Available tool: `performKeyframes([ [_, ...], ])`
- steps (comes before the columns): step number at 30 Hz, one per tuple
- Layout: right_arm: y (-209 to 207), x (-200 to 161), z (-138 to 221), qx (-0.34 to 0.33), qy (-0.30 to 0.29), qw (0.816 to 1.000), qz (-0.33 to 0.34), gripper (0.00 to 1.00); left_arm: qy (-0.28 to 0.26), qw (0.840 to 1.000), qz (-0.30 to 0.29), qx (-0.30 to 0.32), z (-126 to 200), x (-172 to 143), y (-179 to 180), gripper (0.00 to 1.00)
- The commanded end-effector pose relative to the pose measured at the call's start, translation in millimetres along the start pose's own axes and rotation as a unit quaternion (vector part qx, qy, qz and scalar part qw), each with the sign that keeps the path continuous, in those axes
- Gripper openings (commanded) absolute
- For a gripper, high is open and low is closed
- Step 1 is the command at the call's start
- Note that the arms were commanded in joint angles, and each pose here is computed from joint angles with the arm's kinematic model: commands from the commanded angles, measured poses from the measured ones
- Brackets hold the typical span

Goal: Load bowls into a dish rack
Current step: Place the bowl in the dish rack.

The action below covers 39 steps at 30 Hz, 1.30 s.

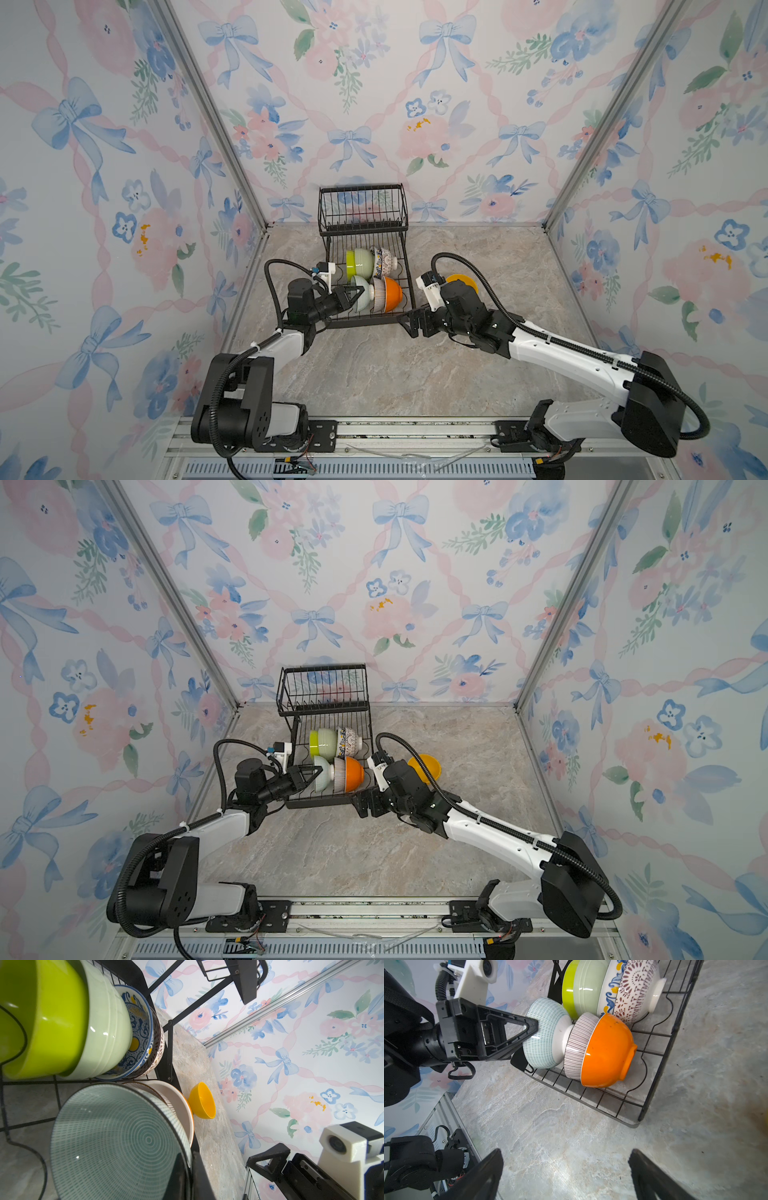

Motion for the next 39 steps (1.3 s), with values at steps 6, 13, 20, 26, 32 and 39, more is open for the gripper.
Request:
performKeyframes([
  [6, 7, 14, -7, 0.021, -0.004, 1.0, 0.011, 0.96, 0.006, 0.998, -0.032, -0.06, -6, 10, -8, 0.0],
  [13, 8, 10, -16, 0.021, 0.01, 1.0, 0.009, 0.96, 0.021, 0.995, -0.028, -0.094, -12, 10, -1, 0.0],
  [20, 9, 7, -22, 0.023, 0.021, 0.999, 0.008, 0.96, 0.032, 0.993, -0.013, -0.108, -19, 9, 13, 0.0],
  [26, 8, 6, -28, 0.023, 0.028, 0.999, 0.009, 0.96, 0.038, 0.99, -0.004, -0.135, -20, 5, 21, 0.0],
  [32, 8, 5, -32, 0.022, 0.035, 0.999, 0.007, 0.96, 0.047, 0.987, 0.012, -0.156, -21, 0, 33, 0.0],
  [39, 7, 4, -34, 0.019, 0.038, 0.999, 0.005, 0.96, 0.054, 0.986, 0.033, -0.155, -21, -9, 49, 0.0],
])
Point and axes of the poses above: each gripper's point midway between its finger pads, its own z axis back along the fingers, its own y axis along the line the jaws close on, x = y × z, the point moved 10 cm from there along z, back along the fingers, and after that the axes turned 14 degrees about z, right-handed, at the moved point
